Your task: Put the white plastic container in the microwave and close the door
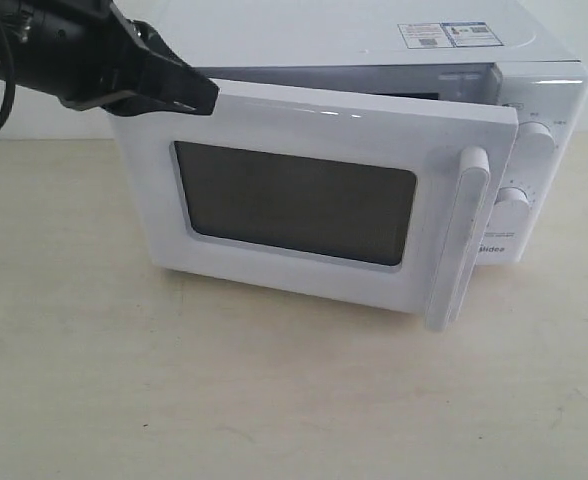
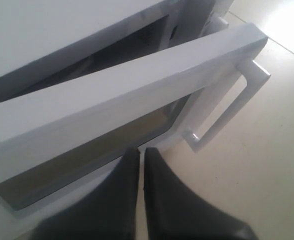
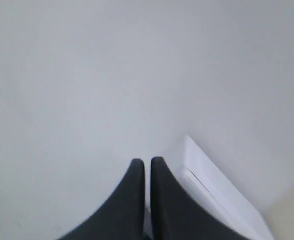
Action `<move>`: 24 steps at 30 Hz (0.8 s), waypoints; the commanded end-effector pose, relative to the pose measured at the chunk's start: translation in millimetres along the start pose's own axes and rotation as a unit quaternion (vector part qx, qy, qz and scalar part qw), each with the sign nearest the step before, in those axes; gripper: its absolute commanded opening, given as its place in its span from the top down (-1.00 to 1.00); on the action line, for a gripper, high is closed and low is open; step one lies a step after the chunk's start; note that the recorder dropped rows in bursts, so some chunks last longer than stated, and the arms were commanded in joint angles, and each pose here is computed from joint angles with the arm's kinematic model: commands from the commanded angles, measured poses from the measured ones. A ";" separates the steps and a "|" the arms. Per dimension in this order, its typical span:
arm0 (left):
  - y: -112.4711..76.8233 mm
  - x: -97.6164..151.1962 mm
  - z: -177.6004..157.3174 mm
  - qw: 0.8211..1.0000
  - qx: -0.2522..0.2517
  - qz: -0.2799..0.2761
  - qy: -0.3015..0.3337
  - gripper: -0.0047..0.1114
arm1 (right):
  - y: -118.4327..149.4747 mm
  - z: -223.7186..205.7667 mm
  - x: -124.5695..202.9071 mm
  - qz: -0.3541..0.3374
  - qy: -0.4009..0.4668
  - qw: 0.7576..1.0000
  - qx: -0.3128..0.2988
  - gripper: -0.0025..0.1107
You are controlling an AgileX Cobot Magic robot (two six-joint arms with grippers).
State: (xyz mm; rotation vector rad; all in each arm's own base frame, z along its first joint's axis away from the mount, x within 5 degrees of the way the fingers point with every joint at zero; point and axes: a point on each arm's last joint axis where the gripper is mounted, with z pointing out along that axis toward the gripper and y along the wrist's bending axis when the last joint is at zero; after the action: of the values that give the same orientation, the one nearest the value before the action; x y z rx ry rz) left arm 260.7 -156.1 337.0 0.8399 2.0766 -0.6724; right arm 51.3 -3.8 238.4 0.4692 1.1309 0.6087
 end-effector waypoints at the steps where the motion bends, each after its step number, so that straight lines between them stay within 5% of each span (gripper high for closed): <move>1: -0.2 1.4 -4.5 1.000 -0.005 0.024 0.019 0.84 | 30.6 -0.3 -23.7 -0.020 -0.070 0.991 -0.111 0.96; 5: -0.9 1.2 -8.2 0.999 -0.011 0.035 0.021 0.84 | 86.8 7.9 -50.0 -0.193 -0.033 0.955 -0.222 0.96; 7: -1.6 0.2 -10.3 0.999 -0.013 0.037 0.016 0.84 | 104.6 19.5 -58.6 -0.208 0.003 0.947 -0.247 0.96; 14: -5.8 -2.9 -19.3 0.999 -0.015 0.043 0.004 0.84 | 143.2 63.2 -55.0 -0.083 0.171 0.908 -0.374 0.96; 18: -8.8 -4.7 -25.1 0.999 -0.015 0.046 -0.004 0.84 | 140.8 77.2 -51.2 -0.037 0.180 0.909 -0.375 0.96; 24: -12.7 -7.1 -33.3 0.998 -0.017 0.050 -0.015 0.84 | 121.4 97.6 -43.1 -0.053 0.196 0.941 -0.271 0.96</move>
State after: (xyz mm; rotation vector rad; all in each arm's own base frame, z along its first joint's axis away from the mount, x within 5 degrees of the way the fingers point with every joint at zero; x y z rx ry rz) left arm 242.4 -145.1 356.8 0.9120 2.0126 -0.5858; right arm 92.2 61.2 383.7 -0.2920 1.2224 0.9993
